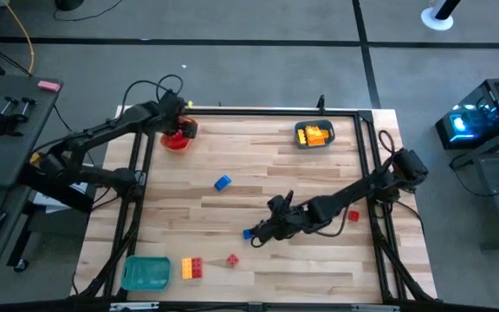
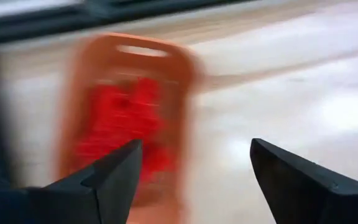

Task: Sort blocks
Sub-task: Put the red game piece into the orange bin

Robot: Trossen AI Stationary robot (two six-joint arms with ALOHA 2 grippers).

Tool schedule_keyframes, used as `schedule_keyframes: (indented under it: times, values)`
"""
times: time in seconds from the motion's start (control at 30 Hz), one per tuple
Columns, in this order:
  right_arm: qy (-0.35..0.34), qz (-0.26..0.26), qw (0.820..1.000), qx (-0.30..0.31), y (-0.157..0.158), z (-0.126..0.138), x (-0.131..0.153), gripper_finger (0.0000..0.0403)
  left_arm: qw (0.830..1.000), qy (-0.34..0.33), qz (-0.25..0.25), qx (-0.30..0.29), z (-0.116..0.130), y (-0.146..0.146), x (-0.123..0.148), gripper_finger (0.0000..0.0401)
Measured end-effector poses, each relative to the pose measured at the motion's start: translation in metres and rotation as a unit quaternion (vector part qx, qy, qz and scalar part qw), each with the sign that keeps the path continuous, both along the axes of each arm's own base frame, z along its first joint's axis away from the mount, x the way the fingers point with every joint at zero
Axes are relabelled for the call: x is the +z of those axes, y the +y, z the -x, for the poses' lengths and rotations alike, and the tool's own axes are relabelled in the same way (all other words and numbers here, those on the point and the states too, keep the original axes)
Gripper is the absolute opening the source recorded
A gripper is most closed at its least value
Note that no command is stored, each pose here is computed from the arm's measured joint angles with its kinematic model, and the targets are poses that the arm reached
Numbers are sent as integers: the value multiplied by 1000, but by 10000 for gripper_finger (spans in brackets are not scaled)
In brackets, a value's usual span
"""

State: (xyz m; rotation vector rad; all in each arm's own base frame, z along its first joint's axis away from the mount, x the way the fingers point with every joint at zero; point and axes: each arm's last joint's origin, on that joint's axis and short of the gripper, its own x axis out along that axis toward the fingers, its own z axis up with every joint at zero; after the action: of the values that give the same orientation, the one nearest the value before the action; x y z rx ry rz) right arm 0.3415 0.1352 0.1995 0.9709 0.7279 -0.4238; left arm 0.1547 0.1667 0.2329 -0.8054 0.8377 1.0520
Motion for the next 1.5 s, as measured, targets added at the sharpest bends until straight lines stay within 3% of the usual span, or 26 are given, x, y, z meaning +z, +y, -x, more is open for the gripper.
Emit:
schedule_keyframes:
  times: [0.1, 0.17, 0.33, 0.47, 0.6, 0.7, 0.73, 0.83, 0.93, 1.2, 1.5]
  values:
    - [-67, -15, 995, 76, 2, 4, 33, 258, 992, -96, 28, -79, -10, -17, 12, 287]
    - [-74, -50, 991, 95, 6, 14, 51, 258, 981, -138, 26, -134, -18, -37, 21, 286]
    - [111, -91, 984, 109, 39, 60, 46, 258, 948, -231, 13, -220, -28, -91, 37, 286]
    - [252, -88, 964, -13, 64, 102, 25, 258, 915, -317, 3, -250, -30, -132, 40, 286]
    - [333, -36, 917, -215, 59, 134, 16, 258, 895, -384, -23, -225, -33, -155, 38, 286]
    - [393, 11, 880, -269, 37, 138, 18, 258, 887, -412, -42, -201, -36, -161, 39, 286]
    - [394, 24, 875, -281, 31, 137, 18, 258, 886, -417, -47, -198, -38, -162, 39, 286]
    - [353, 41, 886, -297, 16, 124, 18, 258, 884, -420, -53, -199, -41, -161, 39, 287]
    - [348, 7, 896, -278, 4, 108, 11, 258, 881, -425, -45, -203, -43, -159, 39, 287]
    - [352, -80, 894, -265, -19, 101, -37, 258, 877, -427, -21, -218, -43, -161, 38, 287]
    - [338, -99, 884, -307, -18, 114, -60, 258, 878, -425, -16, -218, -43, -162, 38, 287]
